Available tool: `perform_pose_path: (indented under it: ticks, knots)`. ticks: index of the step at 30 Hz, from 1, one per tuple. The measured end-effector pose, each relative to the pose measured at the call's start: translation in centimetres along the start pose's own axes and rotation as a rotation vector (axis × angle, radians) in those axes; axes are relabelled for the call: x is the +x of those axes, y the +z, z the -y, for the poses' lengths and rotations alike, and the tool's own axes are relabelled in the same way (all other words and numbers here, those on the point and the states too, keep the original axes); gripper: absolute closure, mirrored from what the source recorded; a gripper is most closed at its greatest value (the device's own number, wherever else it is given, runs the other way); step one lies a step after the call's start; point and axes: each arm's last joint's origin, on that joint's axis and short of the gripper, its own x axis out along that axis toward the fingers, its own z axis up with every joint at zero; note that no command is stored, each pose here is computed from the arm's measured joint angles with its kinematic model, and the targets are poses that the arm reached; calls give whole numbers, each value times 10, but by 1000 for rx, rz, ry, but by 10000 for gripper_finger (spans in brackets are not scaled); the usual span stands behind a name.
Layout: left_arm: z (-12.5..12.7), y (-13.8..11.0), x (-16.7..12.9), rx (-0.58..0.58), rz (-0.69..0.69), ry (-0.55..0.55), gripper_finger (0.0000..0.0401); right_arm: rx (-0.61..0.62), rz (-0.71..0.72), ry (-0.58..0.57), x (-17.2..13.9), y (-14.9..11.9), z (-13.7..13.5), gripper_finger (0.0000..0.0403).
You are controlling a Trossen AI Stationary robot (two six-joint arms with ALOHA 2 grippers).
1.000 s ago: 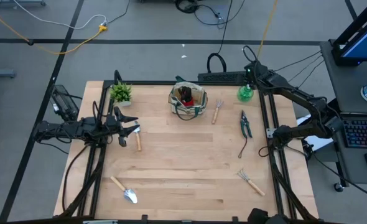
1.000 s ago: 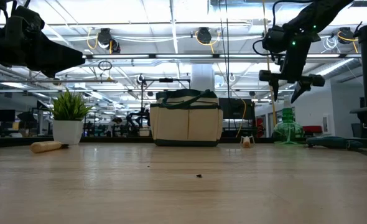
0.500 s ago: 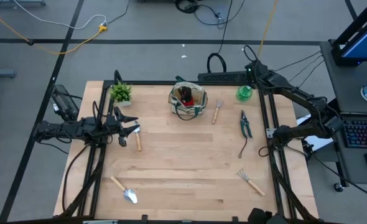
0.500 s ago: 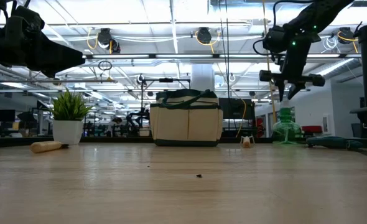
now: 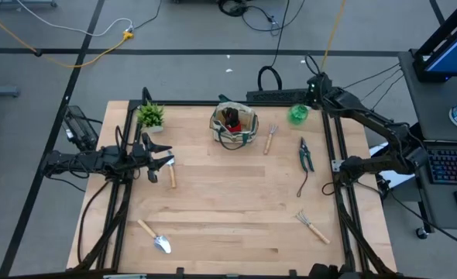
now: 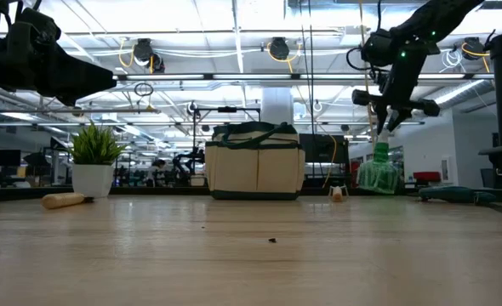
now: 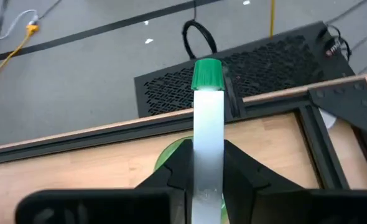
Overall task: Pick & Place Garden tools in Gardening bag
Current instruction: Put the green spray bottle into the gardening bag
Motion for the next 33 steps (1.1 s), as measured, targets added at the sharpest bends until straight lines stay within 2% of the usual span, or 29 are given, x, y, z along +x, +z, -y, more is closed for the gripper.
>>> perform_pose_path:
  ticks: [4,21,26,33]
  knots:
    - [0,0,0,-1,0,0,231,-22,28,68,-16,6,-1,359]
    - [0,0,0,-4,1,0,231,-27,147,509,-113,32,6,358]
    - [0,0,0,-4,1,0,231,-27,172,658,-129,35,6,358]
    - [0,0,0,-4,1,0,231,-53,130,799,-139,34,6,358]
